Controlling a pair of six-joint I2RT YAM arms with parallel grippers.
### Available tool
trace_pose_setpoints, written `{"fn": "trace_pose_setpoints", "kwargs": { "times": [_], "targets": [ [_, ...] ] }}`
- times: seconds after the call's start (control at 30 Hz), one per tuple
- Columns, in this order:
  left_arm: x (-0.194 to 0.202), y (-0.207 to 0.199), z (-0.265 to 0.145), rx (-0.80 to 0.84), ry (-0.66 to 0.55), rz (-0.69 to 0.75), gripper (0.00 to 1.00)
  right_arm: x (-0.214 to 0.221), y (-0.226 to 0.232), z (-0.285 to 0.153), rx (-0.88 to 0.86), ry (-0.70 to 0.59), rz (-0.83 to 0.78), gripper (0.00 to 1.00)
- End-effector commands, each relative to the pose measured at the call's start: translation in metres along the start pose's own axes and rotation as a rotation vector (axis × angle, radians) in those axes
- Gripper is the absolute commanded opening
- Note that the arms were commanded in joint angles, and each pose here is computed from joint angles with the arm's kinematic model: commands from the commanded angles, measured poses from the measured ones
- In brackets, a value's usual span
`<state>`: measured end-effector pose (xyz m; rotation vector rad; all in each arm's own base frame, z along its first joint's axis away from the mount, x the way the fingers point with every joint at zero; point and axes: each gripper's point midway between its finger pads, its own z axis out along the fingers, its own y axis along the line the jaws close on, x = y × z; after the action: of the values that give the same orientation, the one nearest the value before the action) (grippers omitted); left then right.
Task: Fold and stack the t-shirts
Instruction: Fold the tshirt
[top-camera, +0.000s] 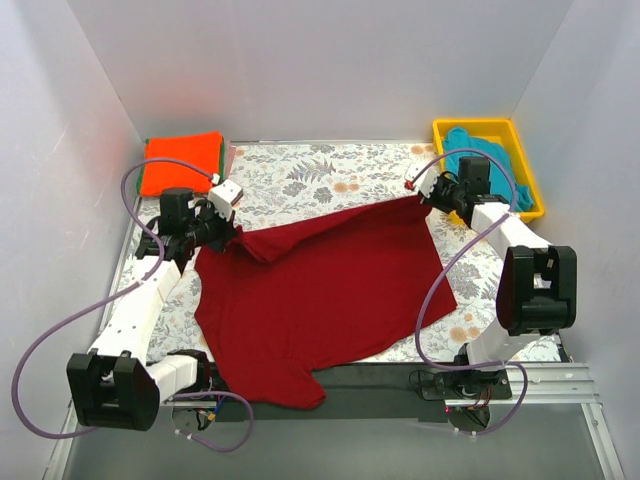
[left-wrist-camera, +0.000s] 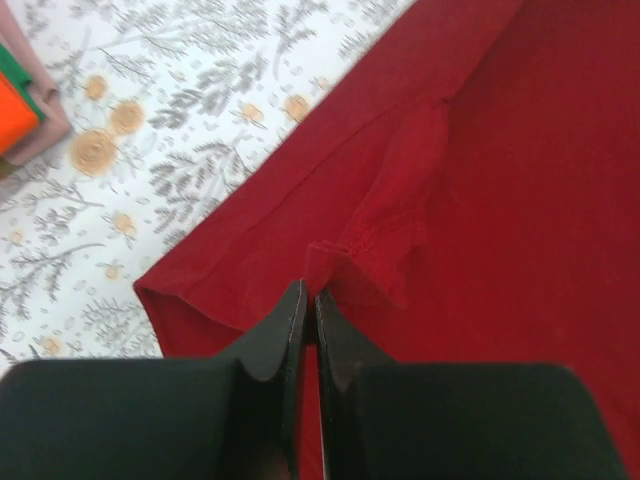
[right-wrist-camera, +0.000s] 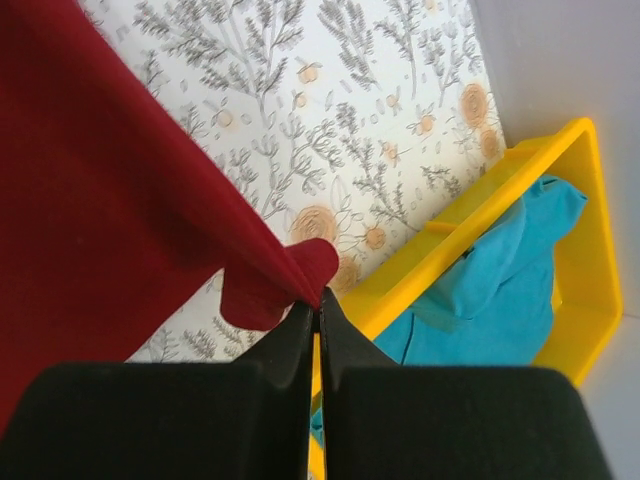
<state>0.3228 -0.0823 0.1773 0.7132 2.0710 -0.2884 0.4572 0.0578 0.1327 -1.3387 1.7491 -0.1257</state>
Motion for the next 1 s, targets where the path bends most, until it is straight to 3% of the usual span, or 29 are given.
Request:
{"fn": "trace_pose_setpoints", "kwargs": {
  "times": [0.0,0.27,0.6,0.77,0.97],
  "targets": [
    [0.025,-0.027,-0.016,0.081,0.072,-0.005,0.00,0.005,0.014,-0.012,-0.039,-0.008,-0.073,0.01],
    [0.078,-0.055,-0.025,0.157,0.202,-0.018,0.00,0.029,0.051,-0.007,-0.133,0.038,-0.096,0.01],
    [0.097,-0.069,-0.019,0.212,0.254,-0.020,0.00,0.041,0.066,-0.005,-0.176,0.068,-0.106,0.01],
    [0.100,-0.074,-0.020,0.233,0.264,-0.025,0.00,0.049,0.070,-0.004,-0.187,0.094,-0.114,0.01],
    [0.074,-0.073,-0.022,0.238,0.216,-0.066,0.00,0.044,0.045,0.002,-0.138,0.106,-0.073,0.01]
  ]
}}
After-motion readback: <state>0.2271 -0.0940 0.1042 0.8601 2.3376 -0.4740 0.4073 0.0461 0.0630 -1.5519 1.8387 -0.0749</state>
